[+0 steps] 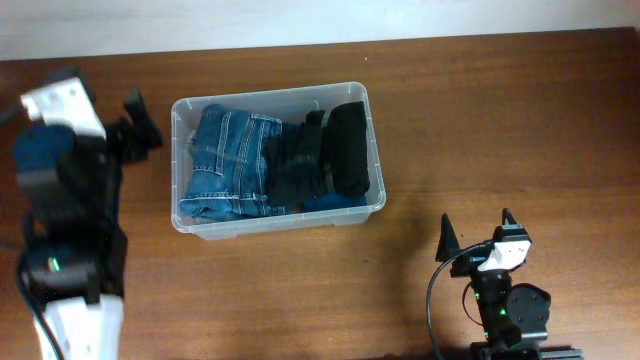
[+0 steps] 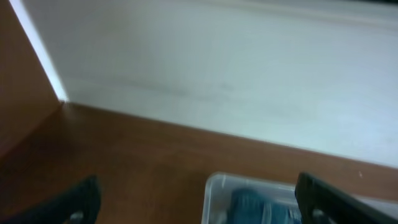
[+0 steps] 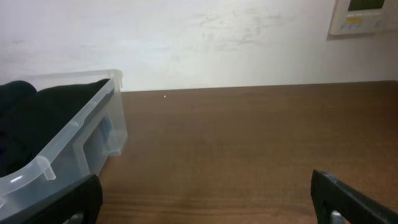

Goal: Pack container

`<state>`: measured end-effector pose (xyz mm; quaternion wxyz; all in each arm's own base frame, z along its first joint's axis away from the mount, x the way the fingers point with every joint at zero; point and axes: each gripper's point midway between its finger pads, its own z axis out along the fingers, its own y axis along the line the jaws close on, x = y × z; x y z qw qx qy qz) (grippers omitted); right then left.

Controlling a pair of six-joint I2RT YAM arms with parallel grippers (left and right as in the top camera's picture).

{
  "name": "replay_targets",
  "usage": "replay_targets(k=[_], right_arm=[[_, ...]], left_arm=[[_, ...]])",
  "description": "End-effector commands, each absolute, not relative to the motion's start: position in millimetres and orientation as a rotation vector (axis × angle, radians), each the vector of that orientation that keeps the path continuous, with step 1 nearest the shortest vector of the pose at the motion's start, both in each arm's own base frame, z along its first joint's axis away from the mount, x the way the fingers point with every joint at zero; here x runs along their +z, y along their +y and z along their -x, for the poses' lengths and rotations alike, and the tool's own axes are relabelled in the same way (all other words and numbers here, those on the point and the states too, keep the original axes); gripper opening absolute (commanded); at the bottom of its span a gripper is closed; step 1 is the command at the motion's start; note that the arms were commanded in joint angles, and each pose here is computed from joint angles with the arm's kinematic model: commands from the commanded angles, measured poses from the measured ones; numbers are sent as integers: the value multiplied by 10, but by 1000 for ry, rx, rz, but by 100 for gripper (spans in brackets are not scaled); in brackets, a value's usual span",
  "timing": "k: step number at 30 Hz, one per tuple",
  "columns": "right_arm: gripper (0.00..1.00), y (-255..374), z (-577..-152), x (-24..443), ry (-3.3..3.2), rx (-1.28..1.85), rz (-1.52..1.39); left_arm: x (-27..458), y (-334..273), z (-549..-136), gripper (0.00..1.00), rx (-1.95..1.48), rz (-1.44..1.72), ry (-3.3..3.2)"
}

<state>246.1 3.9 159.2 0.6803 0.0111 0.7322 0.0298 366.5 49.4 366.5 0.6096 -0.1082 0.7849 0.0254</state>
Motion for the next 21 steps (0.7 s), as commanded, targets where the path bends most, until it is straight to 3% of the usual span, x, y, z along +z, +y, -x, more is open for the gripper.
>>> replay_targets(k=[1,10,21], right_arm=[[98,-3,-2461,1571,1643,51,-42],[98,-3,-2461,1571,1643,51,-42],[98,-3,-2461,1571,1643,51,-42]], left_arm=[[3488,416,-3375,100,36,231,1759],[3026,212,-2812,99,-12,174,1585],[2646,197,-2535,100,-18,167,1505]])
